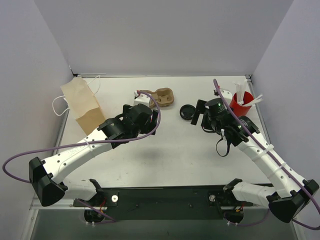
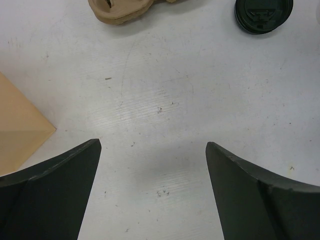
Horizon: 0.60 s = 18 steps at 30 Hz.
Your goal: Pack the takeout coffee
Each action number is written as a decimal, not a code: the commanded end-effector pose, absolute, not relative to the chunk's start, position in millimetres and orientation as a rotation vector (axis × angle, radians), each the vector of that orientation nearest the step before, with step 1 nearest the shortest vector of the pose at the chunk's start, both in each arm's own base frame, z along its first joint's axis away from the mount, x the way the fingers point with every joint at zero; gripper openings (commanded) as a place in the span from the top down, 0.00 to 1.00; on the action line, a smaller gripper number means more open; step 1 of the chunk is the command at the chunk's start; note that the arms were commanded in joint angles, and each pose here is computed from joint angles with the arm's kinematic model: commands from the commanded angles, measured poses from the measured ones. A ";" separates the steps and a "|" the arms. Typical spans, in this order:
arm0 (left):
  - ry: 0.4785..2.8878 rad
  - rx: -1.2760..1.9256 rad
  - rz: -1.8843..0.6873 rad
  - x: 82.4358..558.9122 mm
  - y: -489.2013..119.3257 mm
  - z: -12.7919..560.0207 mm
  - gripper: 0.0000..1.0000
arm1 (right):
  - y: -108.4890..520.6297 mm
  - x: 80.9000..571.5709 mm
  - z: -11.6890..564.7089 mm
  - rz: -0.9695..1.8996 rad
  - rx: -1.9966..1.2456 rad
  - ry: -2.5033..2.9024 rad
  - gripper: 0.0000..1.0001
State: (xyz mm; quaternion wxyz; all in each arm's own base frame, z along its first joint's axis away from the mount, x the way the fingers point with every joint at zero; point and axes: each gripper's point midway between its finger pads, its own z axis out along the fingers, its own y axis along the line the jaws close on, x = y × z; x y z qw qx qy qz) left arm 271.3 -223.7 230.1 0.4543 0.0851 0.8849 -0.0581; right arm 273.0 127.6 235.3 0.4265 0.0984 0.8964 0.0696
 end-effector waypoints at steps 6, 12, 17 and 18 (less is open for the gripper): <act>2.143 0.247 -0.197 272.5 -227.9 247.5 0.03 | 124.4 289.5 236.3 0.077 0.233 2.263 0.06; 2.153 0.248 -0.212 269.2 -224.8 249.0 0.03 | 117.2 324.4 237.6 0.030 0.225 2.280 0.15; 2.181 0.240 -0.186 271.5 -220.5 246.7 0.03 | 105.6 364.5 230.5 0.014 0.231 2.321 0.38; 2.186 0.241 -0.180 271.6 -219.8 246.3 0.03 | 98.9 373.4 233.8 0.026 0.244 2.320 0.44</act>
